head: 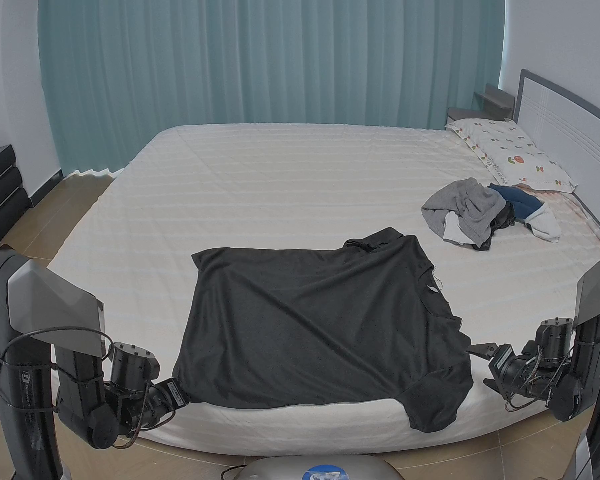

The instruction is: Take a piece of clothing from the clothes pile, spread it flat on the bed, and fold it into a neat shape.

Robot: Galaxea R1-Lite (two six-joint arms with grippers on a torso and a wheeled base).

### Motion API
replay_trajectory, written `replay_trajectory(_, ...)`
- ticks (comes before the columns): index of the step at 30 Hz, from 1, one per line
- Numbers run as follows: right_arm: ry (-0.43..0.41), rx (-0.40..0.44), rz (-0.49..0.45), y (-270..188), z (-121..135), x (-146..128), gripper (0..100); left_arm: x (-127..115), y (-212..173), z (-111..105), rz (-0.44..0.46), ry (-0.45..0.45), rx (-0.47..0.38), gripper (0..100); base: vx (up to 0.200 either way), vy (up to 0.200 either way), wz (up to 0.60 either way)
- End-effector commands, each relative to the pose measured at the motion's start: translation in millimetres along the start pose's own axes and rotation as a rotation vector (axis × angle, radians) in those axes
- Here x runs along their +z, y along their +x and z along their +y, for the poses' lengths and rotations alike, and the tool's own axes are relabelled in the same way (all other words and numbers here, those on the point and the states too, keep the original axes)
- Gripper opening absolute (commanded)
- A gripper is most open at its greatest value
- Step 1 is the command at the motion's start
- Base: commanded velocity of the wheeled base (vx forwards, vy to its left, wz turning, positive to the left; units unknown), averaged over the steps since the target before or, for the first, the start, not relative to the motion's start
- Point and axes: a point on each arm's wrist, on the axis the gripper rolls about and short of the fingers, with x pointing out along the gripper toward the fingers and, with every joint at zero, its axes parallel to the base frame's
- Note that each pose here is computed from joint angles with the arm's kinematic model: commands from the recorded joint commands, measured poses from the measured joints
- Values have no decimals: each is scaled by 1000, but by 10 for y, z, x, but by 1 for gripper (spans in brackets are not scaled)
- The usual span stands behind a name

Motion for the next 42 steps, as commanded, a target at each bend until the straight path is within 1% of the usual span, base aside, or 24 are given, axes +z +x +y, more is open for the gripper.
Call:
replay_trajectory(1,-32,-15,12,9,-37,-27,100,49,-49,51,-39,13,48,0,0,0,0)
replay_trajectory(4,-46,-22,14,7,-46,-34,100,80,-43,98,-48,8,71,0,0,0,0)
replay_trajectory(6,-64,-18,11,8,-40,-29,100,104,-50,140,-53,33,88,0,0,0,0)
replay_trajectory(9,-110,-18,12,28,-43,-25,100,138,-39,191,-70,46,120,0,0,0,0)
replay_trajectory(15,-146,-5,28,172,-28,-59,100,156,-17,208,-77,38,126,0,0,0,0)
replay_trajectory(19,-157,15,18,300,-7,-40,100,164,-12,215,-80,35,128,0,0,0,0)
replay_trajectory(20,-177,32,19,404,23,-38,100,180,-1,212,-86,32,126,0,0,0,0)
replay_trajectory(22,-189,47,20,500,44,-49,100,181,13,210,-85,30,125,0,0,0,0)
replay_trajectory(25,-221,57,19,624,62,-42,100,161,34,222,-76,30,131,0,0,0,0)
replay_trajectory(27,-229,47,26,661,59,-36,100,159,41,223,-75,30,132,0,0,0,0)
replay_trajectory(28,-232,44,26,700,79,-19,0,159,41,223,-75,30,132,0,0,0,0)
replay_trajectory(32,-234,59,-4,793,134,73,0,164,45,218,-76,28,127,0,0,0,0)
replay_trajectory(37,-244,103,-58,929,269,228,0,152,101,220,-70,22,128,0,0,0,0)
replay_trajectory(39,-270,118,-68,990,315,255,0,142,142,223,-62,19,127,0,0,0,0)
replay_trajectory(42,-302,118,-63,1037,332,250,0,119,169,233,-48,10,126,0,0,0,0)
